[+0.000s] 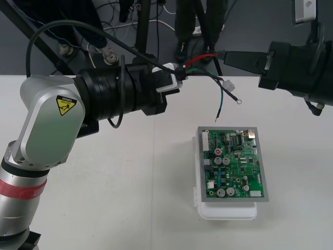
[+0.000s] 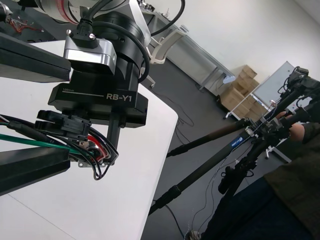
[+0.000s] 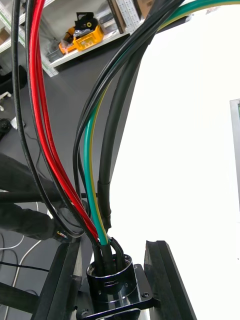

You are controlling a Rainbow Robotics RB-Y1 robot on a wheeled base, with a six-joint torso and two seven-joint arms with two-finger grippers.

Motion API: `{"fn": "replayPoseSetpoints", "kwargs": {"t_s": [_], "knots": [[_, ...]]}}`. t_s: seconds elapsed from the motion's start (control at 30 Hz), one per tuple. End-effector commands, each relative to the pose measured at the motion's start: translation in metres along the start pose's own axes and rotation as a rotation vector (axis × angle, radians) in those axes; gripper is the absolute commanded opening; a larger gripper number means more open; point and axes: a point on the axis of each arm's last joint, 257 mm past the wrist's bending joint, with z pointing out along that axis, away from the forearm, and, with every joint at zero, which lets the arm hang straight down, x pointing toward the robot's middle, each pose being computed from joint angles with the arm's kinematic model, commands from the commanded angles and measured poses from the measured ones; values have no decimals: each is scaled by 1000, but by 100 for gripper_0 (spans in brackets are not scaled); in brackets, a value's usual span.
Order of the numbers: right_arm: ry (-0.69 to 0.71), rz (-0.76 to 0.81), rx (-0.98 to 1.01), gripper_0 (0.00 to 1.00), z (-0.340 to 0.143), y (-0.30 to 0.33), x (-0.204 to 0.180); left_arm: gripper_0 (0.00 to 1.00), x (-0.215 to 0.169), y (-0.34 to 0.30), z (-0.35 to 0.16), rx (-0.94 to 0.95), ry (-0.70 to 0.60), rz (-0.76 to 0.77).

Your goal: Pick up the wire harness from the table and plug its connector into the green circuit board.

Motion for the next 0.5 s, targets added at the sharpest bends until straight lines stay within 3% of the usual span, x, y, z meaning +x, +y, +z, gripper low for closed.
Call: {"fn": "replayPoseSetpoints", "kwargs": {"t_s": [0.03, 0.17, 0.3, 0.37, 0.5], "knots": [[-2, -95, -16, 37, 7, 7, -6, 0, -26, 19, -4, -62, -50, 71], [-4, -102, -16, 35, 8, 7, -6, 0, -27, 18, -4, -60, -55, 70], [-1, -118, -12, 8, 9, 6, -6, 0, -28, 18, -4, -59, -59, 69], [-1, -119, -13, 0, 9, 7, -6, 0, -28, 18, -4, -58, -60, 68], [-3, -118, -18, 0, 10, 8, -6, 0, -29, 17, -4, -57, -63, 67]]}}
